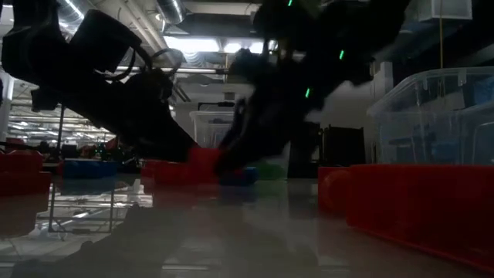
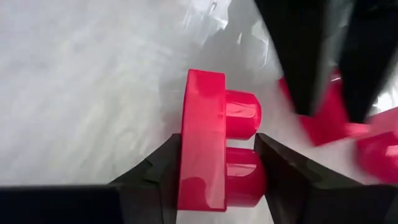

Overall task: Sort blocks
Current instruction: Put the red game piece into the middle right transparent bin

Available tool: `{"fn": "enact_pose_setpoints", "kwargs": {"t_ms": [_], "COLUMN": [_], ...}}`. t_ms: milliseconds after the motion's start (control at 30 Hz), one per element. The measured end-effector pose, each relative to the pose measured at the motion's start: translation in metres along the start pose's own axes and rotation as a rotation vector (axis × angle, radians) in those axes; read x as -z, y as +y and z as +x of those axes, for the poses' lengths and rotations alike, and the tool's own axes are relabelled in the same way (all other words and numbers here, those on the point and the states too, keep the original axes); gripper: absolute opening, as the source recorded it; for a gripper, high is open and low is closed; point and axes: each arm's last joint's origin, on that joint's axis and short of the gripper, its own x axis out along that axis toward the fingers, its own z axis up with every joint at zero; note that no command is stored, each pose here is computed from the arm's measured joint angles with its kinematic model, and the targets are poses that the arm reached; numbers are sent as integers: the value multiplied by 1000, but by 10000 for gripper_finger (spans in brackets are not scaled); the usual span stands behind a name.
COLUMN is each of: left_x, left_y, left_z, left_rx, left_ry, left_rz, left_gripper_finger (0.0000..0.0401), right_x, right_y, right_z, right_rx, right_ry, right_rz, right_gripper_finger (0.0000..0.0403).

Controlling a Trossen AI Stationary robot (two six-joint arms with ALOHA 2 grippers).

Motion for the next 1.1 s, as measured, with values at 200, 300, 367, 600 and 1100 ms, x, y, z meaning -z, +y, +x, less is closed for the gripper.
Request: {"fn": "enact_pose_setpoints", "kwargs": {"t_ms": [200, 300, 367, 600, 1100], "left_x": [-11, -14, -16, -16, -14], "left_y": [-5, -4, -3, -1, -1], "left_z": [-12, -17, -20, -24, -23], "left_rx": [21, 5, -1, -20, -29], "left_ry": [-14, 0, 9, 41, 60], "left_rz": [20, 21, 23, 34, 49], "left_gripper_finger": [251, 251, 251, 251, 251], "right_x": [-20, -29, -33, -35, 36], "right_y": [-1, -8, -13, -33, -39], "right_z": [-44, -72, -92, -178, -306], "right_rx": [67, 116, 152, 349, 660], "right_ry": [76, 96, 128, 229, 578], "right_rz": [-46, -51, -56, -19, 340], "right_gripper_finger": [175, 176, 176, 172, 182]}}
